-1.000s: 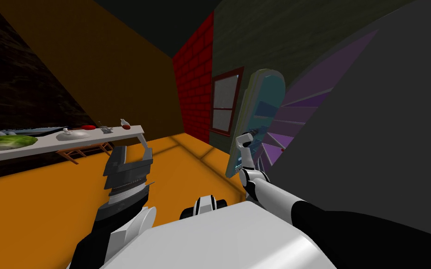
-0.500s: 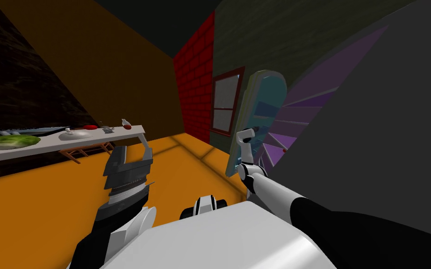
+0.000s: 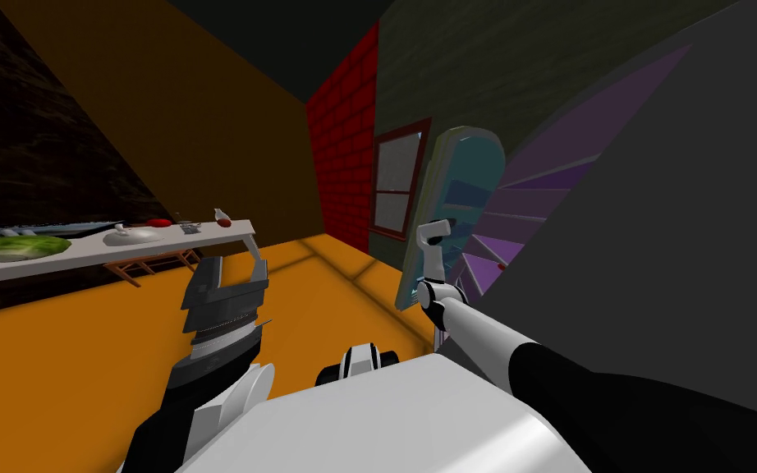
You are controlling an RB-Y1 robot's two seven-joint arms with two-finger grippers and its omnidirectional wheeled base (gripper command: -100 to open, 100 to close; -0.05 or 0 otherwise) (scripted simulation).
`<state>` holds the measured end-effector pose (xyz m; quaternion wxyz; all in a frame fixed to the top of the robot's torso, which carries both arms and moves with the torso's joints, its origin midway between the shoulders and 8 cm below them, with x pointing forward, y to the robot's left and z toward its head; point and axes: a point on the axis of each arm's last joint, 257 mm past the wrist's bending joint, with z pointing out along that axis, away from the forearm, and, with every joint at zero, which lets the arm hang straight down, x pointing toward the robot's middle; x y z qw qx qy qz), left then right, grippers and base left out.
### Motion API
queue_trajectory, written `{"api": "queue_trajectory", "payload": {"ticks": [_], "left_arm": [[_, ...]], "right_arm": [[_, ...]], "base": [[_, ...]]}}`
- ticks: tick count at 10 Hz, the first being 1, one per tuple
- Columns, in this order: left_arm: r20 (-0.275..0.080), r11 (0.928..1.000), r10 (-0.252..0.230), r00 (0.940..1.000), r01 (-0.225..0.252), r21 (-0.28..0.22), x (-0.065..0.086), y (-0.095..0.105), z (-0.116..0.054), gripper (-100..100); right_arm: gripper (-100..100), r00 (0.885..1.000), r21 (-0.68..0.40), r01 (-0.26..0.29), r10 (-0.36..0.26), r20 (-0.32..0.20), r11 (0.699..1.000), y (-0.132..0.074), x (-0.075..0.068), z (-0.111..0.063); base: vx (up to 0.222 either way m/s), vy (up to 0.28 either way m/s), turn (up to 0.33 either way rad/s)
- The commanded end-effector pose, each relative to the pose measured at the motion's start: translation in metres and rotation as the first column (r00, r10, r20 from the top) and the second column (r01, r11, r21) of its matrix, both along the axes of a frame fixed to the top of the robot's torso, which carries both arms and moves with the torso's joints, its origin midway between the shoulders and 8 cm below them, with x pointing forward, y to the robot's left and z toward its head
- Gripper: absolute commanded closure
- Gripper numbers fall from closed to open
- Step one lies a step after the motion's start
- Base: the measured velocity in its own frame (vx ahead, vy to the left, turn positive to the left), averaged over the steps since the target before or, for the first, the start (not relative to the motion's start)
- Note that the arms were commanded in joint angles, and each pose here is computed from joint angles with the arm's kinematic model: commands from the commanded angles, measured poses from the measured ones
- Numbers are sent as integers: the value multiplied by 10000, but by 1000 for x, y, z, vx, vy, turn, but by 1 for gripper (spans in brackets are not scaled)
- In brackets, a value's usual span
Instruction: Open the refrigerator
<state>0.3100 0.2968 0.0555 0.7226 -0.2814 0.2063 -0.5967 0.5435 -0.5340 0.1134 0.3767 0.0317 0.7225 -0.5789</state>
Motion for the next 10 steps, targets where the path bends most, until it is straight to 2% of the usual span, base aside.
{"api": "queue_trajectory", "payload": {"ticks": [1,3,6,10], "left_arm": [[0,10000,0,10000,0,-1,0,0,0,0],[0,10000,0,10000,0,-2,0,0,0,0],[-1,10000,1,10000,-1,-3,0,0,0,0],[0,10000,1,10000,-1,-2,0,0,0,0]], "right_arm": [[100,10000,-3,0,0,-1,10000,0,0,1],[100,9990,-9,455,-455,-5,9990,-13,-12,2],[100,9936,-18,1133,-1133,0,9936,-31,-30,4],[100,9791,-28,2032,-2032,24,9791,-53,-55,8]], "base": [[4,-8,-1],[143,76,-25],[306,150,-23],[264,129,-25]]}}
